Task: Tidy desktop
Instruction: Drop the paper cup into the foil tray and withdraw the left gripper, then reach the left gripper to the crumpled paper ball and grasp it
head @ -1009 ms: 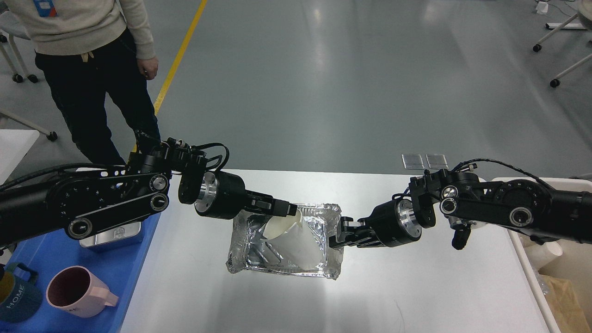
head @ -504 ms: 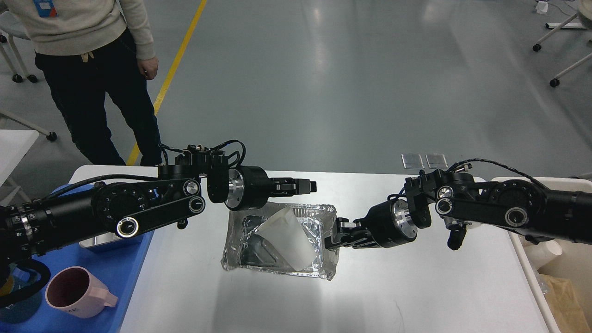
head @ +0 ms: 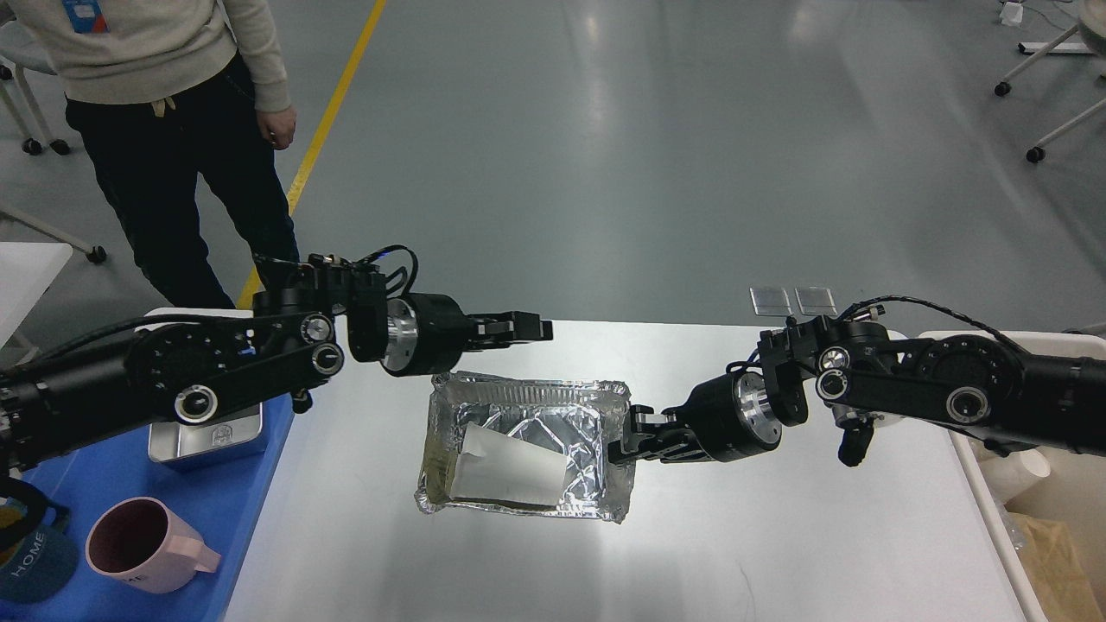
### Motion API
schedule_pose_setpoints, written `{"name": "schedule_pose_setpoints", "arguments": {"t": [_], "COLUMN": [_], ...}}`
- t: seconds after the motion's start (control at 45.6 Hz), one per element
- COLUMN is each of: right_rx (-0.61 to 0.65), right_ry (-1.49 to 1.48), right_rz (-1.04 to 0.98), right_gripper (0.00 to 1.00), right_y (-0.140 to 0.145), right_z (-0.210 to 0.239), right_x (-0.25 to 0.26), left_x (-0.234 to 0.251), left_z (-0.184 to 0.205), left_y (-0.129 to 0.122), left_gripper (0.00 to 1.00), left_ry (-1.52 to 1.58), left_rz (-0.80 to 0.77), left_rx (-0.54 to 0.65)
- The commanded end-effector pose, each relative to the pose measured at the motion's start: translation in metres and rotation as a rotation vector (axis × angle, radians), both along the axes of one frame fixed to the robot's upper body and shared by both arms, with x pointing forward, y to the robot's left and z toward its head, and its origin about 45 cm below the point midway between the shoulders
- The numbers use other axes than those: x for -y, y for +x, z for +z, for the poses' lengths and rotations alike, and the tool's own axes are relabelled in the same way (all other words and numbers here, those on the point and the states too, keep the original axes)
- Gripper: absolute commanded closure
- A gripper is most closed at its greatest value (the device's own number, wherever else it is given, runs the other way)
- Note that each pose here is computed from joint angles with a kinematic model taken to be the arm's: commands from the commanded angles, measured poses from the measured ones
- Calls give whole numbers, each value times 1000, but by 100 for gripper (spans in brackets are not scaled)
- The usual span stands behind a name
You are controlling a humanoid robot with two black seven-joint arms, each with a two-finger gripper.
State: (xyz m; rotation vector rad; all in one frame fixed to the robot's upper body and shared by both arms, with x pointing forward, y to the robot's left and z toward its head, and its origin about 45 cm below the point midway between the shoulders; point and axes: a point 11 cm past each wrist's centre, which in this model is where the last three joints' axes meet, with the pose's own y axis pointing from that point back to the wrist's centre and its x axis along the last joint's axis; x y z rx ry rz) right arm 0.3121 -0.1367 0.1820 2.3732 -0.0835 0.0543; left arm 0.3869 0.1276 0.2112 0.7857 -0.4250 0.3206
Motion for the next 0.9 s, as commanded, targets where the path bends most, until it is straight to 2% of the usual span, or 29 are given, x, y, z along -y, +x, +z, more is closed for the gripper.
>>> {"name": "schedule_pose_setpoints", "arguments": {"t": [0.0,0.088,0.219,0.417,0.636,0.746,0.877], "right_rx": [-4,-6,-8,-10,-8,-9,-9], "right_ry": [-2,-3,-5,-8,-8,-8,-8], "right_rz": [-2,-2,0,-1,-1,-2,0], "right_gripper": [100,100,100,100,100,100,100], "right_y": [-1,-1,-2,-3,-2,-3,-4], "right_z": [-1,-2,-3,-4,-4,-4,-2], "right_x": [1,1,1,2,3,4,5], "left_x": [-48,-79,-123,-180,-222,-245,-279], "left_z": [9,14,18,41,75,87,90], "left_y": [11,13,11,4,-37,-62,-80], "left_gripper": [41,28,24,18,7,5,5], "left_ry": [8,26,72,95,53,59,88], "left_rz": [98,146,199,295,382,428,518], "left_rx": [-30,-50,-67,-24,98,125,130]}}
